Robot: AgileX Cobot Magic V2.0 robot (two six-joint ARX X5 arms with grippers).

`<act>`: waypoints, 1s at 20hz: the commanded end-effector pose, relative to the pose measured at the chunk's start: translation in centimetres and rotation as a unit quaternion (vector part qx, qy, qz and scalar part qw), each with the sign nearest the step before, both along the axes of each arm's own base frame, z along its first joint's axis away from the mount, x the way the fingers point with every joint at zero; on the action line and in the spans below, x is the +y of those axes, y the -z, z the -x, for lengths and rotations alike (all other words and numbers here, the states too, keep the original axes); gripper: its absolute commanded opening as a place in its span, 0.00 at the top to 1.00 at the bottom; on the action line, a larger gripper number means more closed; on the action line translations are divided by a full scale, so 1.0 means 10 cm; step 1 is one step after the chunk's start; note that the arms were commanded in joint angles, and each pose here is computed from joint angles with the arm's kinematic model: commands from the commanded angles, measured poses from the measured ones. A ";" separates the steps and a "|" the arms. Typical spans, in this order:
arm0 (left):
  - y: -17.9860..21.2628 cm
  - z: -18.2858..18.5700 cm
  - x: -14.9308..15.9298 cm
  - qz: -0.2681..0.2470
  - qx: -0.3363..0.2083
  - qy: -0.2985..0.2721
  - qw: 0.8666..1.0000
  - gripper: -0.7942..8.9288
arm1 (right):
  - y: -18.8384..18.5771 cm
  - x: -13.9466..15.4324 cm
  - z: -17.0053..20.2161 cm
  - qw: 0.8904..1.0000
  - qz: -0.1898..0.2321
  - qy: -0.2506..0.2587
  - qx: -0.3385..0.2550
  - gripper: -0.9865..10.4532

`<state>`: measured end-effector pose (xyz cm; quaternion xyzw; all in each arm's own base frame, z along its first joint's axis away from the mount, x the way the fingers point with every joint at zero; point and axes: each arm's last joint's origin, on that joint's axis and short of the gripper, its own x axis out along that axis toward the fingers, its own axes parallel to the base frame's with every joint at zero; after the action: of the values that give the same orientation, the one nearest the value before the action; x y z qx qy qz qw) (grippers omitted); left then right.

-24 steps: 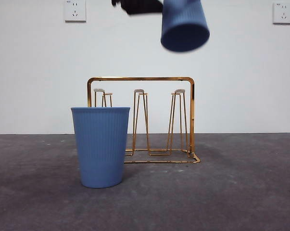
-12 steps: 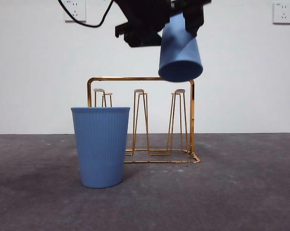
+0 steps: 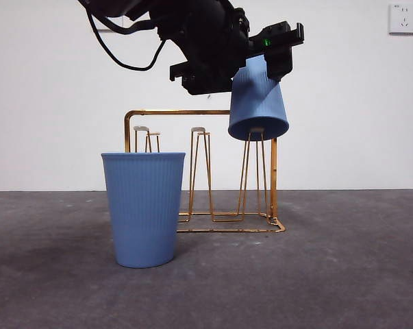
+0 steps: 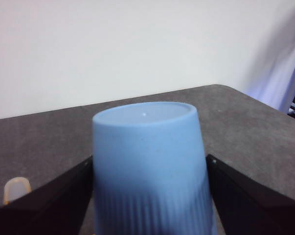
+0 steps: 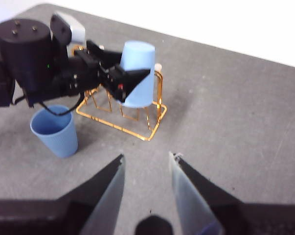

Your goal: Pick up cup 1,put cup 1 in the cup rack,pick up cup 2,put cup 2 in the cup rack

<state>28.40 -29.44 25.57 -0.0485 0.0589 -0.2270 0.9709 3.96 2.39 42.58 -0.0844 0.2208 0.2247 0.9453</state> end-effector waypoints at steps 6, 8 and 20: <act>0.24 -0.09 -0.05 -0.019 0.017 -0.005 1.000 0.93 | 0.01 0.00 -0.01 1.000 0.004 -0.001 -0.004 0.78; 0.36 -0.11 -0.08 -0.021 0.033 -0.004 0.999 0.93 | 0.01 0.00 -0.01 1.000 0.005 -0.001 -0.003 0.78; 0.67 -0.03 -0.12 -0.048 0.143 -0.015 0.988 0.93 | 0.01 0.01 -0.01 1.000 0.012 -0.006 -0.010 0.78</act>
<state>29.05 -30.49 20.07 -0.0367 0.1821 -0.2020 0.9616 3.97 2.40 42.61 -0.0960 0.2164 0.2276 0.9445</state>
